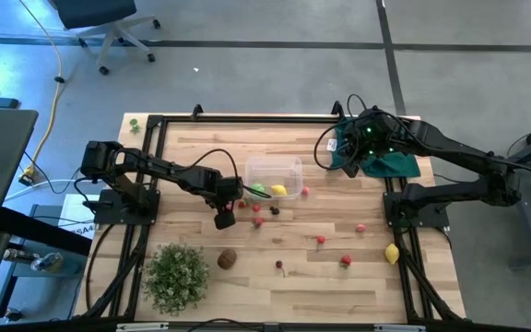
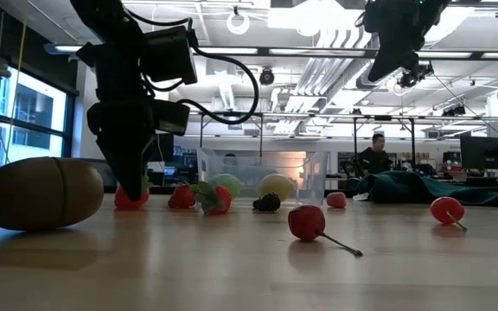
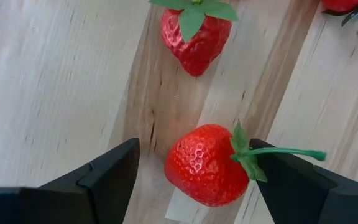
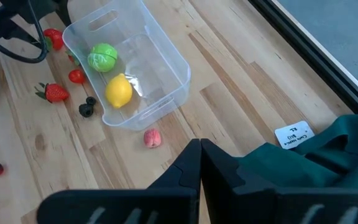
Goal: Pick and placing Produce into tupperware
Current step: Put the red strawberry into the transparent bin
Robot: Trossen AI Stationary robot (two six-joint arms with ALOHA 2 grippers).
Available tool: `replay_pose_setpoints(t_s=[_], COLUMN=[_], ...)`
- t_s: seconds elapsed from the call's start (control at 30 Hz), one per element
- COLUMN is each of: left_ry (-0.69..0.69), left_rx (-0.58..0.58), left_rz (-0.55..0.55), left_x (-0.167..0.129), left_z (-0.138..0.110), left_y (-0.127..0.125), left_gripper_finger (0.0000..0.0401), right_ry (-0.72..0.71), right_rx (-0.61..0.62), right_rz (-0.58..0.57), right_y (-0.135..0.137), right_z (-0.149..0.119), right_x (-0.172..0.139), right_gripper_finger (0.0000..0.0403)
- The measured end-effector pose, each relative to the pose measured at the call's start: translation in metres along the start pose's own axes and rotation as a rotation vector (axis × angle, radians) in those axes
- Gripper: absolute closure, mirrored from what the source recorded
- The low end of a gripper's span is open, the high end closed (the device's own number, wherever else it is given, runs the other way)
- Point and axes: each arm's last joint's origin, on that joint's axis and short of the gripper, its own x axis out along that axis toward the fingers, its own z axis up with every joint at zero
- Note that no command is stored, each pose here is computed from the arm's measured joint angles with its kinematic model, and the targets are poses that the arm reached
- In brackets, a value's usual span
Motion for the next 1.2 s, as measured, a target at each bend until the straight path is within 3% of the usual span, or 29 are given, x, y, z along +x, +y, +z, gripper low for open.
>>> replay_pose_setpoints(t_s=[0.27, 0.5, 1.2], left_ry=[0.002, -0.001, 0.014], left_rx=[-0.014, -0.031, -0.046], left_rz=[0.000, 0.008, 0.024], left_x=[0.0000, -0.0002, -0.0006], left_z=[-0.0002, 0.0000, -0.0017], left_y=[0.0000, 0.0002, 0.0010], left_gripper_finger=[0.0182, 0.0215, 0.0215], right_ry=[0.000, 0.000, 0.000], right_rx=[0.000, 0.000, 0.000], right_rz=[0.000, 0.000, 0.000], right_y=[-0.0001, -0.0001, 0.0000], right_z=[0.0000, 0.0000, 0.0000], right_x=[0.0000, 0.0000, 0.0000], right_gripper_finger=[0.0402, 0.0402, 0.0402])
